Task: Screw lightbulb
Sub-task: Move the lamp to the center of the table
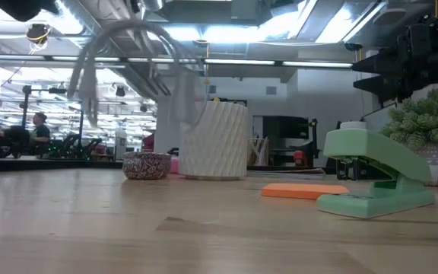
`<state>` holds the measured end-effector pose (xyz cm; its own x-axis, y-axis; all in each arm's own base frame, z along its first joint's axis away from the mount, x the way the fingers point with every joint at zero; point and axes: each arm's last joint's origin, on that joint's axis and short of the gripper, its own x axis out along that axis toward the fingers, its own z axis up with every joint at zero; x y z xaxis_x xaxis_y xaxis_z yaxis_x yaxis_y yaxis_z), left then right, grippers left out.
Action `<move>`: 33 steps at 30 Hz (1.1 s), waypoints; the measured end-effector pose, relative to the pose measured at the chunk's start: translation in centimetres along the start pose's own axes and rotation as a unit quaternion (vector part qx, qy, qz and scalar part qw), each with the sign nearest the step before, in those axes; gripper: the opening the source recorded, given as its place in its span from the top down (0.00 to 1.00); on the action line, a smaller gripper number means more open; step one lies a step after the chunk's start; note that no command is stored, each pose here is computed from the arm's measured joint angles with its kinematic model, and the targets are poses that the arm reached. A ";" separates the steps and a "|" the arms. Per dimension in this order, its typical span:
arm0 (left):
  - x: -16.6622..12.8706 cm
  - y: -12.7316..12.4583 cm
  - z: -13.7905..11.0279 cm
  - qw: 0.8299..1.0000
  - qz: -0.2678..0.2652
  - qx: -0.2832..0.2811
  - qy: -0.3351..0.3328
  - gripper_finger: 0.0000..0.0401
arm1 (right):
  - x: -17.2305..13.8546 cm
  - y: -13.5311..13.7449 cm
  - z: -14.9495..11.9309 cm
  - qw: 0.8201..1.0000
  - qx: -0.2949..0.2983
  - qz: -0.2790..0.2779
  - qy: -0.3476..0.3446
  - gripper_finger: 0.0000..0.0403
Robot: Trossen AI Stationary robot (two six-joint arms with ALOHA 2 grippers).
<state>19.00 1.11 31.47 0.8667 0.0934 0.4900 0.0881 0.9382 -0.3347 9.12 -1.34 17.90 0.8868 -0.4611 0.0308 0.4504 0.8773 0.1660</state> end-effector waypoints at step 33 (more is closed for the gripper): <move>-0.2 2.6 -19.6 0.927 0.116 -0.105 0.341 0.58 | 0.0 0.0 0.1 1.000 0.001 0.000 -0.003 0.13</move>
<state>28.63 -2.98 14.72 0.9768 -0.0144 -0.2138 -0.1086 0.8270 -0.5517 9.11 -1.34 18.00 0.8867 -0.4610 0.0360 0.4493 0.8773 0.1687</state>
